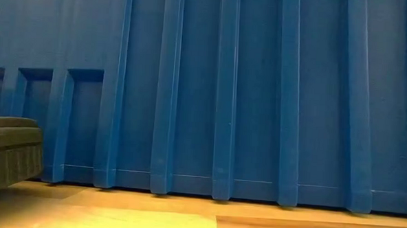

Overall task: Pick and place slides into bin
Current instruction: Put the black slide into the blue organizer bin

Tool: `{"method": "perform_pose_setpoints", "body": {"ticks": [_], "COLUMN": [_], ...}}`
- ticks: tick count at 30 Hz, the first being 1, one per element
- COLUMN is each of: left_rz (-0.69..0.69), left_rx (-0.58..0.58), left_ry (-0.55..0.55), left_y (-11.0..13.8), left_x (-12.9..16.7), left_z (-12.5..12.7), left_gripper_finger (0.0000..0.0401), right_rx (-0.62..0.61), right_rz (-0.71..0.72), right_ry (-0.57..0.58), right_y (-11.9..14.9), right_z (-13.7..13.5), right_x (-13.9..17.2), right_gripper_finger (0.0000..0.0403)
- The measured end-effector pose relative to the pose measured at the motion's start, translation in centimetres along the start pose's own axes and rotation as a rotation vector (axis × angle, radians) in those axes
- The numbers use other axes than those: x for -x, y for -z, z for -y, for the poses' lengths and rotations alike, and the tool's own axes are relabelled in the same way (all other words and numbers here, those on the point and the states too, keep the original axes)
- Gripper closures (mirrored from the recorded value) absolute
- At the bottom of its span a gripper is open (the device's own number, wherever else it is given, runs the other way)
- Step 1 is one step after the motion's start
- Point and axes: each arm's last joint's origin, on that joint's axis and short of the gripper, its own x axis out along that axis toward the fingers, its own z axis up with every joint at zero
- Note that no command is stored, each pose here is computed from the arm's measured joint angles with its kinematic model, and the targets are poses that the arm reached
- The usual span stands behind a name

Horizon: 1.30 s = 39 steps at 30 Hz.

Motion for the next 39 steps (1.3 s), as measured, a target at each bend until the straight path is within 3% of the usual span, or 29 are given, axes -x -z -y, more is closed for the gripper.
{"method": "perform_pose_setpoints", "body": {"ticks": [5,10,15,18,23,26,30,33,36,39], "left_rz": [0.021,0.042,0.074,0.061,-0.014,-0.097,-0.147,-0.214,-0.233,-0.232], "left_rx": [0.028,0.069,0.085,0.111,0.16,0.133,0.102,0.086,0.059,0.058], "left_ry": [-0.053,-0.062,-0.066,-0.057,-0.039,-0.047,-0.06,-0.113,-0.155,-0.146], "left_y": [-0.3,-0.5,-0.8,-0.6,0.1,0.6,1.1,1.9,2.3,2.7], "left_x": [0.0,0.0,0.1,0.0,0.4,1.1,3.1,4.9,6.2,7.4], "left_z": [-0.3,-0.4,-0.5,-0.4,0.0,1.3,3.3,4.9,6.4,7.9], "left_gripper_finger": [0.0254,0.0254,0.0254,0.0254,0.0254,0.0254,0.0254,0.0254,0.0254,0.0254], "right_rx": [0.142,0.233,0.137,0.028,-0.107,0.001,-0.022,0.026,0.093,0.204], "right_rz": [0.22,0.504,0.934,1.057,1.072,1.11,1.051,0.982,0.939,0.993], "right_ry": [-0.376,-0.777,-0.916,-0.918,-1.007,-1.017,-0.976,-0.961,-1.049,-1.246], "right_y": [0.7,3.1,6.7,9.1,12.7,14.3,15.0,15.1,15.1,15.1], "right_z": [-0.5,0.6,4.3,7.2,11.9,12.9,13.6,13.3,12.5,11.7], "right_x": [6.0,12.8,19.2,21.2,22.6,22.6,21.1,19.4,18.0,17.6], "right_gripper_finger": [0.0196,0.0199,0.0196,0.0196,0.0196,0.0197,0.0195,0.0194,0.0194,0.0194]}}
